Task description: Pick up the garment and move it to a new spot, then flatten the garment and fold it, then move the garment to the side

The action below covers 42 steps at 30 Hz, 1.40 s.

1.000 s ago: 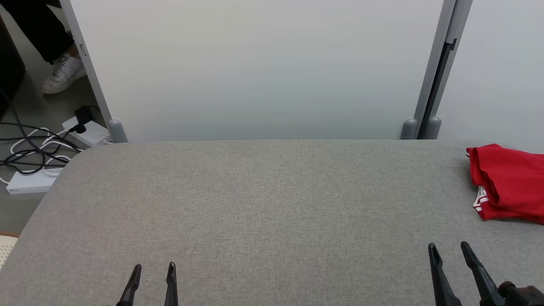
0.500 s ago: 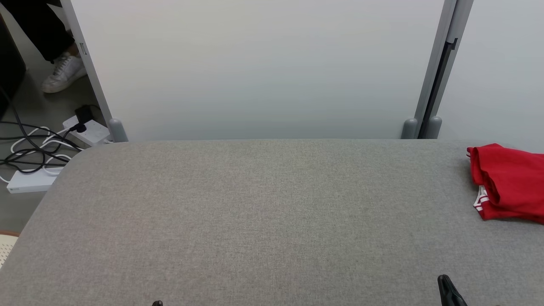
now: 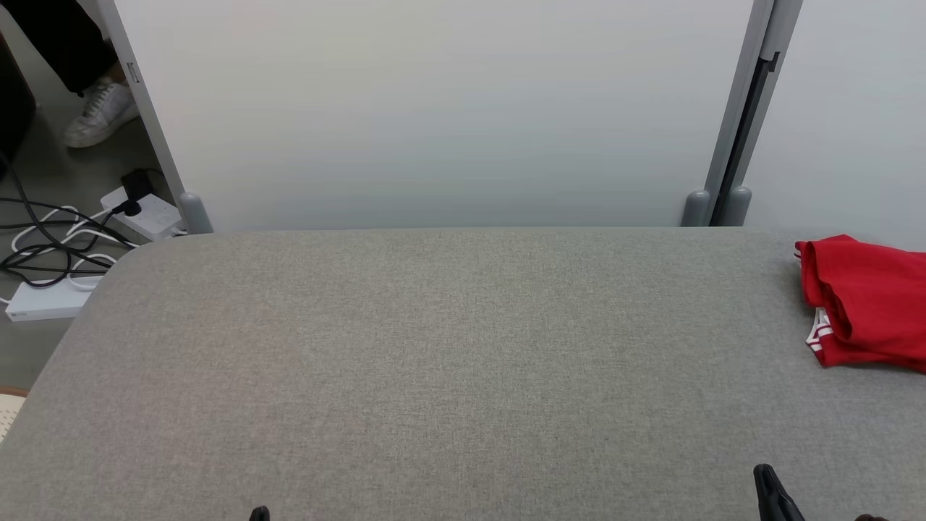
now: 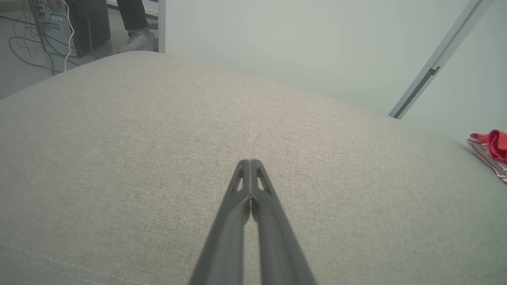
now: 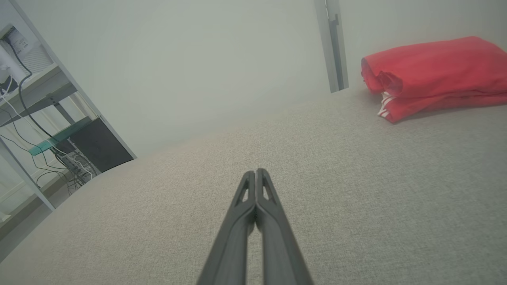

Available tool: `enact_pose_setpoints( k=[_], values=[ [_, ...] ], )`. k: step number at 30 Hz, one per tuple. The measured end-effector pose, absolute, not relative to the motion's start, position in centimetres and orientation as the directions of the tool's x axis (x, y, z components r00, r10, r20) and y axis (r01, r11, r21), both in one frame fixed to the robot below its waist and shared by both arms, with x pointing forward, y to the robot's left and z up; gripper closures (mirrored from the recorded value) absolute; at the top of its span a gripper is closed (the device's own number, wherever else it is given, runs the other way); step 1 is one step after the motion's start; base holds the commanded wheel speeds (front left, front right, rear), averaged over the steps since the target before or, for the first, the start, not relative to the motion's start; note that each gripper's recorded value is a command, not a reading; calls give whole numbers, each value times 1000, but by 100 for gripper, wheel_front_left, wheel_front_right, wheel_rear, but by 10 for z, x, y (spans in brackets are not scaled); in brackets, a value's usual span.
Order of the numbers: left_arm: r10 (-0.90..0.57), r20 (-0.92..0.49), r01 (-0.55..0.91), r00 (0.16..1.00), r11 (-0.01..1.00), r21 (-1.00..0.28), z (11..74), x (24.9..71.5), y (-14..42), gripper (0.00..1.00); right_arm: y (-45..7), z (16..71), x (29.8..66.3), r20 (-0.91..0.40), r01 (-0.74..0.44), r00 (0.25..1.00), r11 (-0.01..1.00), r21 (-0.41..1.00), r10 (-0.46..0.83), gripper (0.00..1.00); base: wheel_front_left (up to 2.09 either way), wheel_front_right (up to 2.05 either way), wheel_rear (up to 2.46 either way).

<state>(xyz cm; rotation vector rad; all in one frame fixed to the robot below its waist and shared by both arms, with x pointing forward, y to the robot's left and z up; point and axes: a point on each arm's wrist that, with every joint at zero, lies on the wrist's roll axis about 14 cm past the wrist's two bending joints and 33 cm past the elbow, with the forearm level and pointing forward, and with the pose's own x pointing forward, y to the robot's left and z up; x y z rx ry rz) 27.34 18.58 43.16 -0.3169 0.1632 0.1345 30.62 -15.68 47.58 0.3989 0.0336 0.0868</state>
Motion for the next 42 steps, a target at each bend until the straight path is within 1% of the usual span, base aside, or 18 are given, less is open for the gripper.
enact_pose_setpoints(
  k=[13, 23, 42],
  values=[
    [109, -200, -188, 974, 879, -439, 434, 287, 190, 100, -167, 471, 313, -49, -15, 998, 855, 518, 47, 100, 0, 0, 0],
    [101, -223, -207, 970, 822, -531, 433, 293, 190, 100, -171, 473, 321, -56, 10, 998, 796, 605, 30, 100, 0, 0, 0],
    [80, -236, -225, 969, 682, -696, 437, 310, 191, 100, -181, 472, 333, -81, 59, 997, 662, 747, 2, 100, 0, 0, 0]
  ],
)
